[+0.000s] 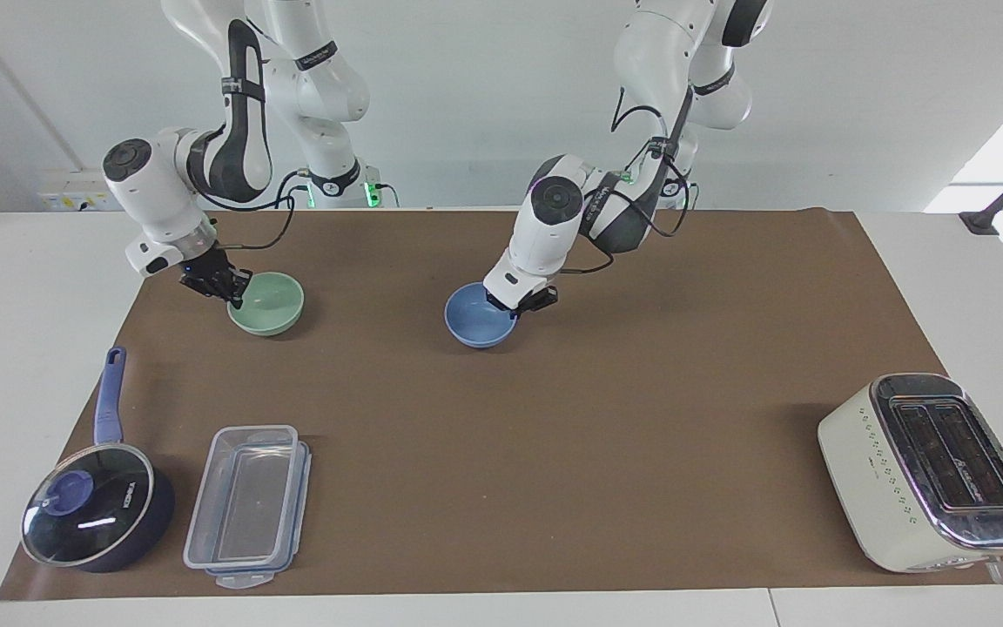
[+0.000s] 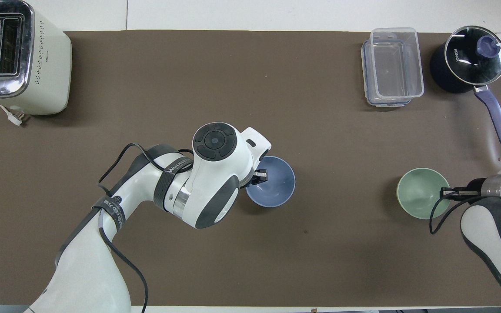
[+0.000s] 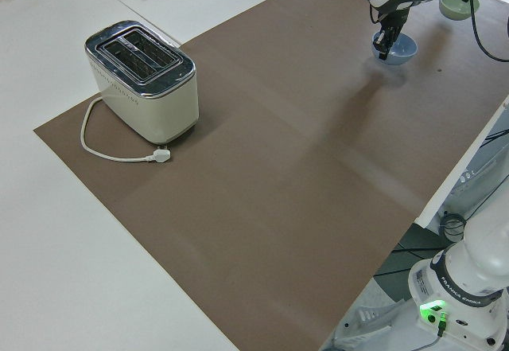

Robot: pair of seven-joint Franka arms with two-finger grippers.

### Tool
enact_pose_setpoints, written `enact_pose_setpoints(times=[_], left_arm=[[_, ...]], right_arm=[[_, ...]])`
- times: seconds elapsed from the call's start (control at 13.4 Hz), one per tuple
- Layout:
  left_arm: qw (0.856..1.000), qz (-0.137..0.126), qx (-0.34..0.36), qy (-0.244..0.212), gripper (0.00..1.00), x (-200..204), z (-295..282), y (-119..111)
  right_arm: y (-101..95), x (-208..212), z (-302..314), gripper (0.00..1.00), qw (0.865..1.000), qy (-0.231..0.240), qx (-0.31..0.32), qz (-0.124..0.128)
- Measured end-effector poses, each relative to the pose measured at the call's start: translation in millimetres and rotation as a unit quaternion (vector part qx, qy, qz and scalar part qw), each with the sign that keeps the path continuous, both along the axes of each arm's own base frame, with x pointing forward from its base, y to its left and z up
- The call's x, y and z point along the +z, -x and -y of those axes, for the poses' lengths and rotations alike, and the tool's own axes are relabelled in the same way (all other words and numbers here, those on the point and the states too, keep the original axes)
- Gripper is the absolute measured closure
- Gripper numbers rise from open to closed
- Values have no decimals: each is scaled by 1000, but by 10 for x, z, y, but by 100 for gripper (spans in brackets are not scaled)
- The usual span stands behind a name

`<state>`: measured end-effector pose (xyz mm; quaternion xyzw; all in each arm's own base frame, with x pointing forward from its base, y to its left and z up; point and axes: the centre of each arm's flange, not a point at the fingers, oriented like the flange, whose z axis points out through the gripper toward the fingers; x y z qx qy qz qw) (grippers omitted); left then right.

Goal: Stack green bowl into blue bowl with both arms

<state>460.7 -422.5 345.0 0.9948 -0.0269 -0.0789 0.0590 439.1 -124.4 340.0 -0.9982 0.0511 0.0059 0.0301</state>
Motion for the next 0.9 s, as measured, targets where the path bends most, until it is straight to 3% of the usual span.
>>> enact_pose_setpoints(times=[0.07,0.15,0.37,0.67,0.9], left_arm=[[1000,-1,-2,0,96,-11,-14,-4],[1000,0,-1,0,89,-12,-36,-22],[1000,11,23,7,53,136,-324,-280],[999,9,51,6,3,919,-1285,-817],[999,15,47,-21,0,1530,-2140,-1104]], right_arm=[[-68,107,-13,95,1000,-3,1,1],[-140,217,-41,95,1000,-6,5,2],[-270,379,-230,95,1000,-8,25,7],[-346,382,-705,95,999,-8,34,5],[-382,402,-1580,95,1000,-7,17,5]])
